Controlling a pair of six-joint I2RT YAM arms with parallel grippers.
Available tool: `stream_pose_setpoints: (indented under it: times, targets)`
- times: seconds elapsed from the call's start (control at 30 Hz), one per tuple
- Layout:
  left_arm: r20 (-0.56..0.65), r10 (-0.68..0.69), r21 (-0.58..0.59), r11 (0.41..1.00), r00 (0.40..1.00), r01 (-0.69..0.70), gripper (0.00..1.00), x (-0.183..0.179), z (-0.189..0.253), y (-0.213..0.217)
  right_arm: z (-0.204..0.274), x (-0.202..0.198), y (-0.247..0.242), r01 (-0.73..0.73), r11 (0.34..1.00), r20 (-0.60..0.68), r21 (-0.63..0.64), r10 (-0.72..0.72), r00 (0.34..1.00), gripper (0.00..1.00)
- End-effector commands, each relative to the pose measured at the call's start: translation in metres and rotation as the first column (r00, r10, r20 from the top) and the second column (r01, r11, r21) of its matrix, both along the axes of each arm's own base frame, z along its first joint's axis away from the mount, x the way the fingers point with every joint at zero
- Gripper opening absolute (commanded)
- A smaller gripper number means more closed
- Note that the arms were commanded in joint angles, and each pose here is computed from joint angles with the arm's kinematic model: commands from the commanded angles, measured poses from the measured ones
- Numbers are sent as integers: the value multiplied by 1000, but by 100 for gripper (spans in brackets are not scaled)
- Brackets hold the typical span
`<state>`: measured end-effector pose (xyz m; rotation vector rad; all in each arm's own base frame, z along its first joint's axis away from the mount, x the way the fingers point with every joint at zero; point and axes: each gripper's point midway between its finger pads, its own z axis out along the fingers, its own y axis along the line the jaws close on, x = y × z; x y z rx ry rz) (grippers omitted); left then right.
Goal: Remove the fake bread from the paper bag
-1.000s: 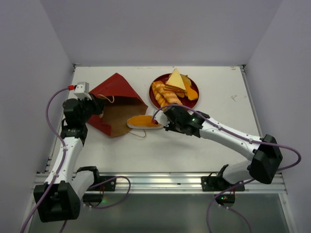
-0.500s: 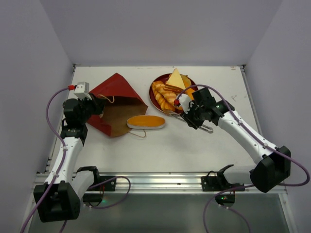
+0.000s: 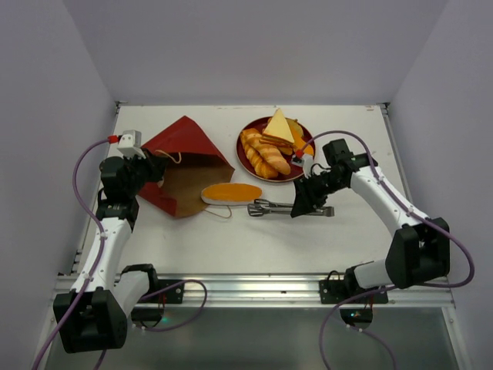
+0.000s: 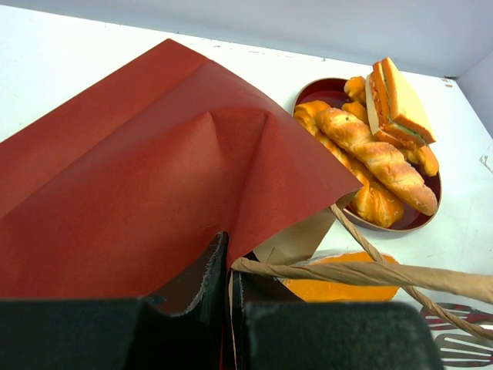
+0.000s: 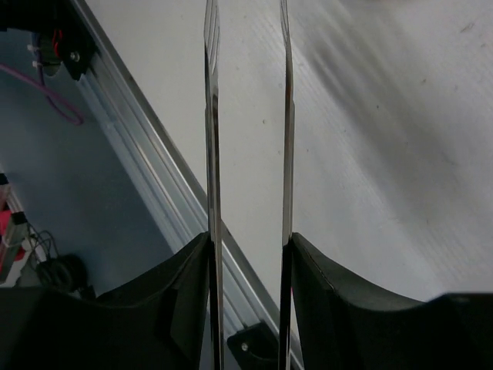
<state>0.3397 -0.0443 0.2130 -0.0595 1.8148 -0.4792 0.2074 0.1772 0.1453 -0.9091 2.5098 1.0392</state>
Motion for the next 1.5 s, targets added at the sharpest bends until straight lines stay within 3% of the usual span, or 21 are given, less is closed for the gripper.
stream_pose_setpoints:
  times: [0.0, 0.47, 1.03, 1.47]
  targets:
    - [34, -18, 4, 1000, 999, 18, 9, 1, 5, -2, 10, -7, 1, 33, 995, -89, 98, -25, 996, 47]
    - [32, -18, 4, 1000, 999, 18, 9, 1, 5, -2, -9, 22, -33, 229, 967, -251, 114, -195, 948, 48]
    - [27, -17, 5, 1000, 1000, 17, 9, 2, 3, -1, -28, 47, -24, 271, 950, -407, 153, -190, 894, 54]
    - [23, -11, 8, 1000, 1000, 11, 9, 2, 1, 0, -44, 75, -17, 328, 932, -488, 155, -216, 846, 50]
